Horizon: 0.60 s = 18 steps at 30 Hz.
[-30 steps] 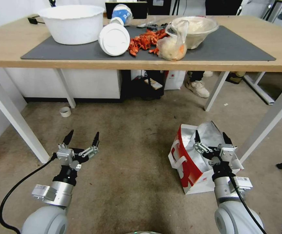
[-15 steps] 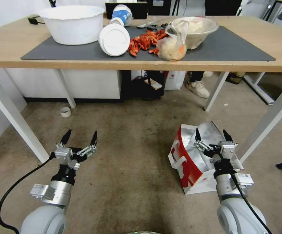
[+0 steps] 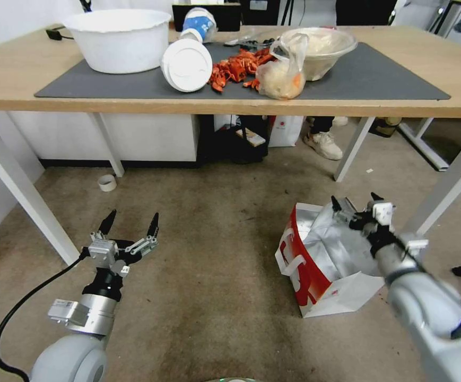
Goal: Pick up the food delivery bag from the floor and place it on the table.
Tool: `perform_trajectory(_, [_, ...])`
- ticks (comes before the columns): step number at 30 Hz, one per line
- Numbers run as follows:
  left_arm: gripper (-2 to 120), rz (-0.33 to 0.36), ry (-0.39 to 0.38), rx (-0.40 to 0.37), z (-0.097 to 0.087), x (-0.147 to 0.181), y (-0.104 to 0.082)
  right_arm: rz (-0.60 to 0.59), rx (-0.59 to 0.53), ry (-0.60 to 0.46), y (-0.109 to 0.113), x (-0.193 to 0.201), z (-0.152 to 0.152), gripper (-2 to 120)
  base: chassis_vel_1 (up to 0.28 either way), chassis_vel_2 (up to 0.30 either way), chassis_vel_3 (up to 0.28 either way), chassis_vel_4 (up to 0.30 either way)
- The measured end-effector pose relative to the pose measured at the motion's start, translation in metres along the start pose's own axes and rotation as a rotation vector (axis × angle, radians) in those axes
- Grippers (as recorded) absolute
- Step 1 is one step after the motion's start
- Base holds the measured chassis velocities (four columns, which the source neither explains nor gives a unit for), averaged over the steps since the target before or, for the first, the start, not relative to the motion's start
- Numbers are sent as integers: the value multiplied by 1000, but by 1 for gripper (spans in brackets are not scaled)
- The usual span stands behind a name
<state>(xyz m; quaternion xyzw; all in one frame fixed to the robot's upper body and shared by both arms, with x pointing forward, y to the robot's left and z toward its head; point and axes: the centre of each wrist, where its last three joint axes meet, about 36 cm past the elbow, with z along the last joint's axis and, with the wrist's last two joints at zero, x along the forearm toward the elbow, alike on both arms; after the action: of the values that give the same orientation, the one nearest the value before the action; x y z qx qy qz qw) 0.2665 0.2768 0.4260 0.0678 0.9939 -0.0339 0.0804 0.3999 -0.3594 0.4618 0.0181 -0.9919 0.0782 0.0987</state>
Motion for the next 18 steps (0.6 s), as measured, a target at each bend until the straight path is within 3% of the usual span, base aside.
perform_trajectory(4, [100,-10,-1,-3,-1,0,1,-6,16,92,-21,-21,-3,100,0,0,0,0])
perform_trajectory(18, [100,-10,-2,-5,0,-1,2,5,71,337,-39,-26,-23,100,0,0,0,0])
